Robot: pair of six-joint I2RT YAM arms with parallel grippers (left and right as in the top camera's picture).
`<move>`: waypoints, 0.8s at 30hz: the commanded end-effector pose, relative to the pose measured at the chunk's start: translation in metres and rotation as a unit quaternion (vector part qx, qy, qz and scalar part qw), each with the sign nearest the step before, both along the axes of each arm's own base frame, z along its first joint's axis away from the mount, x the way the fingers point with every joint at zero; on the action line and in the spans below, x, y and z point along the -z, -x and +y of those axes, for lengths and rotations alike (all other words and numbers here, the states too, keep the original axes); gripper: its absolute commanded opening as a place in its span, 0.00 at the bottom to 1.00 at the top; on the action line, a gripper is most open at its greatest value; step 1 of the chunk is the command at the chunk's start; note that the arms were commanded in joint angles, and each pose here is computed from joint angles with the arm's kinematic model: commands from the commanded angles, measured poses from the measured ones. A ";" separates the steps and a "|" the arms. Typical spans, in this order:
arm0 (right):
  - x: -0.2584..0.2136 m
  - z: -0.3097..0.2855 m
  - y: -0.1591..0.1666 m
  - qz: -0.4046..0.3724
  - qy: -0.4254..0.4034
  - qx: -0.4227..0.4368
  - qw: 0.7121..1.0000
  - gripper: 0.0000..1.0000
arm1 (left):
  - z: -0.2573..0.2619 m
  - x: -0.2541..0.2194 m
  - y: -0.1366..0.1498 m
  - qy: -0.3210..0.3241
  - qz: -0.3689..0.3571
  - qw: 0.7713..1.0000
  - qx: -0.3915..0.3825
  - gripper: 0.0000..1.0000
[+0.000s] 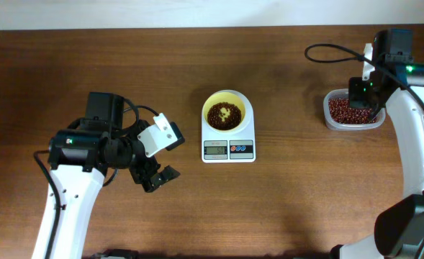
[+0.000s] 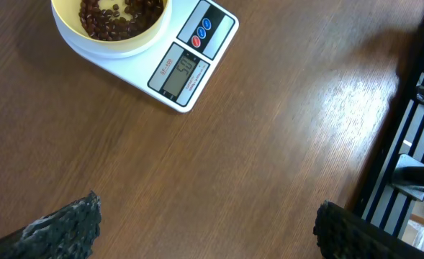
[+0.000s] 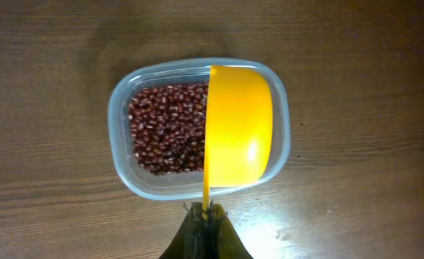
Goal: Scoop item into bowl and weigh 50g on scale
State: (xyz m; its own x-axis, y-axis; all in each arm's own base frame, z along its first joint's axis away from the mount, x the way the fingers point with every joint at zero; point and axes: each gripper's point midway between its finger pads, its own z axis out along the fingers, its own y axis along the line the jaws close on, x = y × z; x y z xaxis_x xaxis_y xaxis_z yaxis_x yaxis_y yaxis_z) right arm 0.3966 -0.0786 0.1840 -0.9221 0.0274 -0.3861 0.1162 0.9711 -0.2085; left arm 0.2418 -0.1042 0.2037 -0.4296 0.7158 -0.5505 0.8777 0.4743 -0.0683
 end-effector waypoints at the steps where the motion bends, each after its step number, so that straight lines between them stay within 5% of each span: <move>1: -0.008 -0.010 -0.002 -0.006 0.032 0.014 0.999 0.04 | -0.004 -0.006 0.000 0.007 -0.011 1.000 0.011 0.99; 7: -0.003 0.006 -0.003 -0.008 -0.032 -0.005 0.999 0.04 | -0.004 -0.006 0.000 0.007 -0.011 1.000 0.011 0.99; 10: -0.001 0.003 0.001 -0.019 -0.135 0.002 0.991 0.04 | -0.004 -0.006 0.000 0.007 -0.011 1.000 0.011 0.99; 15: -0.028 0.014 0.008 -0.082 -0.346 -0.054 0.933 0.04 | -0.004 -0.006 0.000 0.007 -0.011 1.000 0.011 0.99; 24: -0.062 0.055 0.082 -0.080 -0.481 -0.212 0.847 0.04 | -0.004 -0.006 0.000 0.007 -0.011 1.000 0.011 0.99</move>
State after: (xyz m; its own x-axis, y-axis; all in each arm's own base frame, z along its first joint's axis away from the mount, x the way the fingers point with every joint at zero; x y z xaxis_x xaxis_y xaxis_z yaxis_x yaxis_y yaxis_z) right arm 0.3234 -0.0426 0.2219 -0.9244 0.2070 -0.3204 -0.0783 0.7191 0.6905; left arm 0.2419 -0.1042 0.2038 -0.4294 0.7158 -0.5507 0.8777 0.4743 -0.0680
